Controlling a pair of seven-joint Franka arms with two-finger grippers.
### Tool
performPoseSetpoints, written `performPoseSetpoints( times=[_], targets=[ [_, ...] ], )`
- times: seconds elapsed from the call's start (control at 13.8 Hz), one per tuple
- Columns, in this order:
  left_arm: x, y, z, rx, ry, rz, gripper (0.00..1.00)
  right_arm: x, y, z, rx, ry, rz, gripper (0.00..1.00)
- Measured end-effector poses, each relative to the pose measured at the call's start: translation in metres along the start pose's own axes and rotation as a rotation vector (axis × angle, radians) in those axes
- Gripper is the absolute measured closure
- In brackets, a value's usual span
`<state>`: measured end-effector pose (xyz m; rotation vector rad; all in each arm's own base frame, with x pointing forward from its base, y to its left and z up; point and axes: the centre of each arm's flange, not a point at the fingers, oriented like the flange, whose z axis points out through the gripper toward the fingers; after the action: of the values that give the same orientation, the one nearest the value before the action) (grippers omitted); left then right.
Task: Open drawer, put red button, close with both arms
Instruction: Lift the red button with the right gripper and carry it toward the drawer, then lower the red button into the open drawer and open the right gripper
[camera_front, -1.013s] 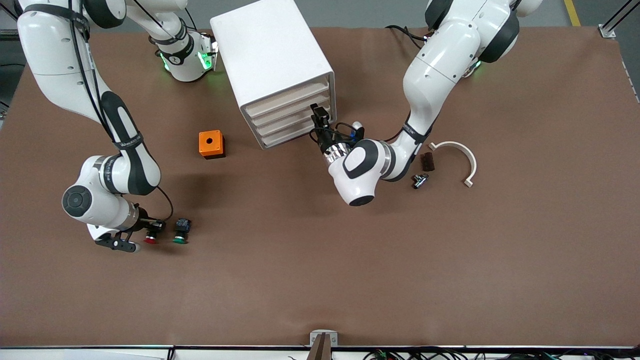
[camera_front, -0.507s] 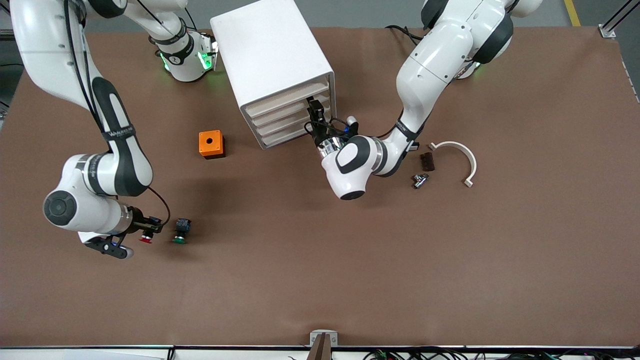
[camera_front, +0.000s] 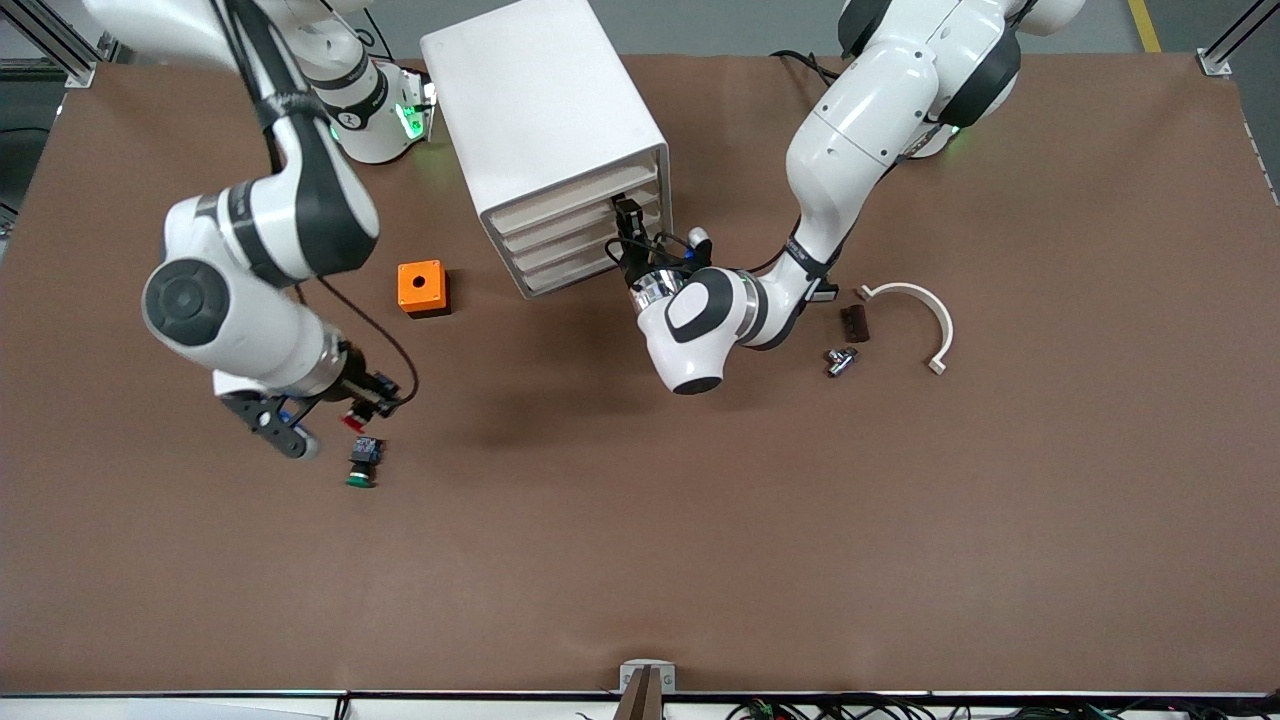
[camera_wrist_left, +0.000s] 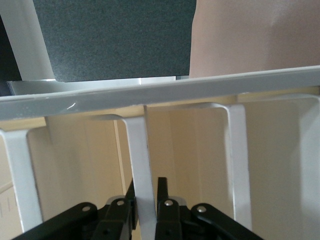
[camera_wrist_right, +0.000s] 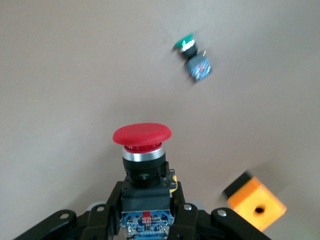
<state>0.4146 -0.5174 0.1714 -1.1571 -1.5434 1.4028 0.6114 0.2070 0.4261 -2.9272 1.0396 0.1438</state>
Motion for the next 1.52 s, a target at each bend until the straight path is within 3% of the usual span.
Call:
performPoseSetpoints(
  times=[0.22, 0.72, 1.09, 1.52],
  targets=[
    [0.001, 0.0, -0.001, 0.008, -0.004, -0.024, 0.9, -0.046, -0.018, -0.004, 0.013, -0.028, 0.088, 0.59],
    [0.017, 0.004, -0.039, 0.011, -0.062, -0.034, 0.9, -0.135, -0.056, 0.007, -0.005, -0.03, 0.2, 0.59],
    [0.042, 0.008, -0.098, 0.019, -0.186, -0.038, 0.87, -0.186, -0.072, 0.026, 0.027, -0.021, 0.243, 0.59],
    [0.065, 0.011, -0.141, 0.009, -0.271, -0.042, 0.85, -0.276, -0.086, 0.039, 0.032, -0.022, 0.306, 0.59]
  ],
)
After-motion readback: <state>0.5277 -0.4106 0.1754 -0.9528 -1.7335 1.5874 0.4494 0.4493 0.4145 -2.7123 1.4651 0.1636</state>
